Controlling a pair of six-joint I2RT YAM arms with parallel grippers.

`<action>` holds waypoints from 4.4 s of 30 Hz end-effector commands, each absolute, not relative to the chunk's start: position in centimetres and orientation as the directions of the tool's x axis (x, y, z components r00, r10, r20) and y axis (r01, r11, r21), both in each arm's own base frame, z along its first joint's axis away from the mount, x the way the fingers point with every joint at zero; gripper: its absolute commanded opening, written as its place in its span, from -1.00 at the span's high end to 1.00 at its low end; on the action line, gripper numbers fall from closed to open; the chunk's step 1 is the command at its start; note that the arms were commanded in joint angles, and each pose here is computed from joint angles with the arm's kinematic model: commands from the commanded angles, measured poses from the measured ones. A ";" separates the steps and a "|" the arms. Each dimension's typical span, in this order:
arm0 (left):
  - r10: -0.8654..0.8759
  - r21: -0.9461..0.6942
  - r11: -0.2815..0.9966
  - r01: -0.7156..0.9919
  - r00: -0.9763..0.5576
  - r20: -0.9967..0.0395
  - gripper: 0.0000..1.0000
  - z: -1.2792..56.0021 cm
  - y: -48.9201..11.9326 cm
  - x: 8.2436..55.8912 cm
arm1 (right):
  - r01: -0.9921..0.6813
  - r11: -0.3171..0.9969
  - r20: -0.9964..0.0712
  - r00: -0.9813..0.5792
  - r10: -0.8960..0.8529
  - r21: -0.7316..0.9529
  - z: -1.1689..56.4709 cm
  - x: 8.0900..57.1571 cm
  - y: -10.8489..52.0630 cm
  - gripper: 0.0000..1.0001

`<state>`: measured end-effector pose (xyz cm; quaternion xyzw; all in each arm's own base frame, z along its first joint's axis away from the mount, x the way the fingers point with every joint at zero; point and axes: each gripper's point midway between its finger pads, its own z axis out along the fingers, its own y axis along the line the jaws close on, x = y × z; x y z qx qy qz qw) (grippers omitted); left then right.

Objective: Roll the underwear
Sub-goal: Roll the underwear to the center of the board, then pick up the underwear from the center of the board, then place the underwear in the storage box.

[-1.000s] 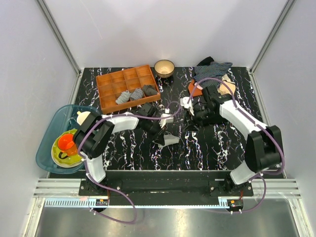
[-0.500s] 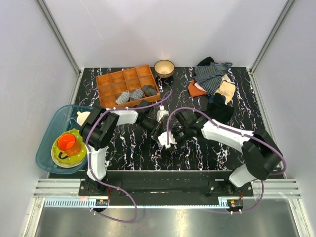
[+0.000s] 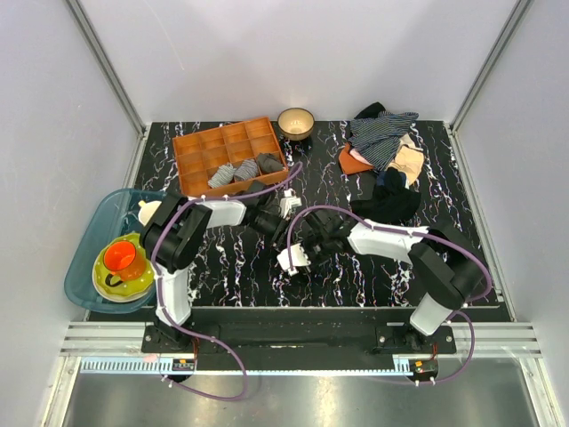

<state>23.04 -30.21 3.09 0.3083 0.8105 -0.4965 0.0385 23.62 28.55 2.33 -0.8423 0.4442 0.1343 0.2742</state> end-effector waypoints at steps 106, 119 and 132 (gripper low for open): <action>0.212 -0.013 0.968 0.250 -0.846 -0.489 1.00 8.6 2.6 48.2 | -0.993 0.053 -0.833 0.061 -0.549 -0.108 17.8 25.8 25.3 -0.38; 0.195 -0.088 0.966 0.242 -0.910 -0.367 0.83 4.5 2.0 46.0 | -0.994 0.049 -0.826 0.053 -0.561 -0.097 17.2 25.8 25.2 -0.39; 0.138 -0.022 0.983 0.183 -0.810 -0.570 -0.07 15.0 2.8 47.8 | -0.996 0.043 -0.828 0.041 -0.560 -0.078 17.4 25.5 25.2 -0.39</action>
